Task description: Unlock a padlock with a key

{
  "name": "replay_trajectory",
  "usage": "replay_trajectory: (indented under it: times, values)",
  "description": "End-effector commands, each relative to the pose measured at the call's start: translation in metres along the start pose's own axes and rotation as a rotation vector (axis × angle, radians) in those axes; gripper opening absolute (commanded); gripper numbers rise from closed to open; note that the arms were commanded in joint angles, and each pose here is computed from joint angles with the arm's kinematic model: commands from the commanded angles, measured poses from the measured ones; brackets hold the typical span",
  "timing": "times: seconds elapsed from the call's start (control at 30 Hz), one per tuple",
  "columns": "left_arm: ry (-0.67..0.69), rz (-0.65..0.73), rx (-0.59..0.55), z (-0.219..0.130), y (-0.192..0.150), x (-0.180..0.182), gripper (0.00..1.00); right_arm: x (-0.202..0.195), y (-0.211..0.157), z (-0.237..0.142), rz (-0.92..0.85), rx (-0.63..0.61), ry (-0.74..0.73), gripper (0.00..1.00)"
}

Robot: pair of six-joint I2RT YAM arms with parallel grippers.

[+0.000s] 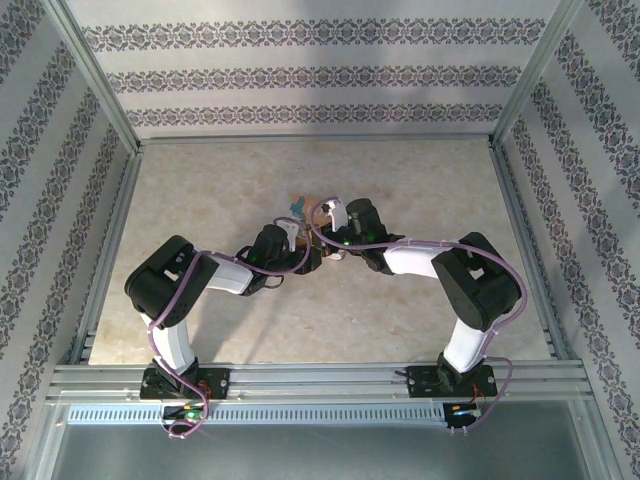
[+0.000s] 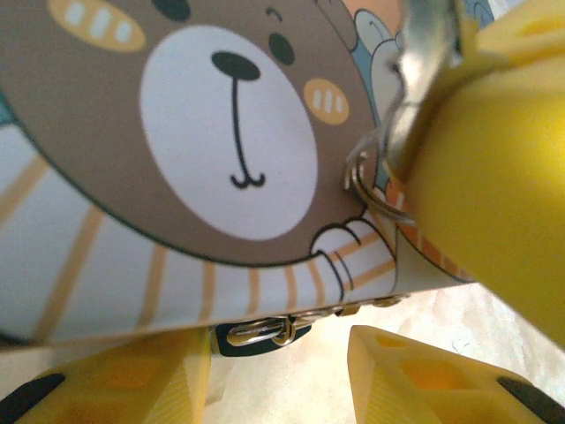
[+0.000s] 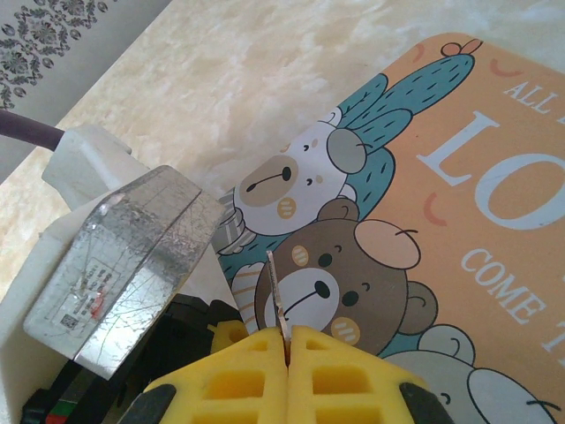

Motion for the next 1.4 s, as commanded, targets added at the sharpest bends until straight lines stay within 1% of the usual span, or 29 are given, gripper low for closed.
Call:
replay_trajectory:
  times: [0.0, 0.3, 0.83, 1.03, 1.2, 1.37]
  values:
    - [-0.024, -0.006, -0.009, 0.004, 0.001, -0.009, 0.45, -0.011, -0.032, 0.003, 0.046, 0.089, -0.040, 0.00]
    - [-0.019, -0.027, -0.005, 0.010, -0.003, -0.008, 0.43, -0.010, -0.031, 0.004, 0.052, 0.083, -0.039, 0.00]
    - [0.073, -0.069, -0.024, 0.015, -0.002, -0.001, 0.40, -0.010, -0.029, 0.006, 0.071, 0.068, -0.030, 0.00]
    - [0.080, -0.067, -0.026, 0.015, -0.001, -0.003, 0.33, -0.009, -0.028, 0.006, 0.078, 0.061, -0.024, 0.00]
    - [0.072, -0.054, -0.048, 0.008, 0.006, -0.008, 0.29, 0.006, -0.005, -0.005, 0.070, 0.011, 0.010, 0.00]
    - [0.058, -0.049, -0.067, -0.002, 0.014, -0.016, 0.29, 0.016, 0.020, -0.031, 0.052, -0.061, 0.022, 0.00]
Point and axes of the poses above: each hand's point on the last joint's axis, 136 mm out from that joint toward the fingers, its own z axis out along the fingers, its own x axis along the line the jaws close on, y = z × x, the point moved 1 cm from there along -z, back along the fingers, and after that the axes turned 8 degrees about z, right-handed, at the moved point
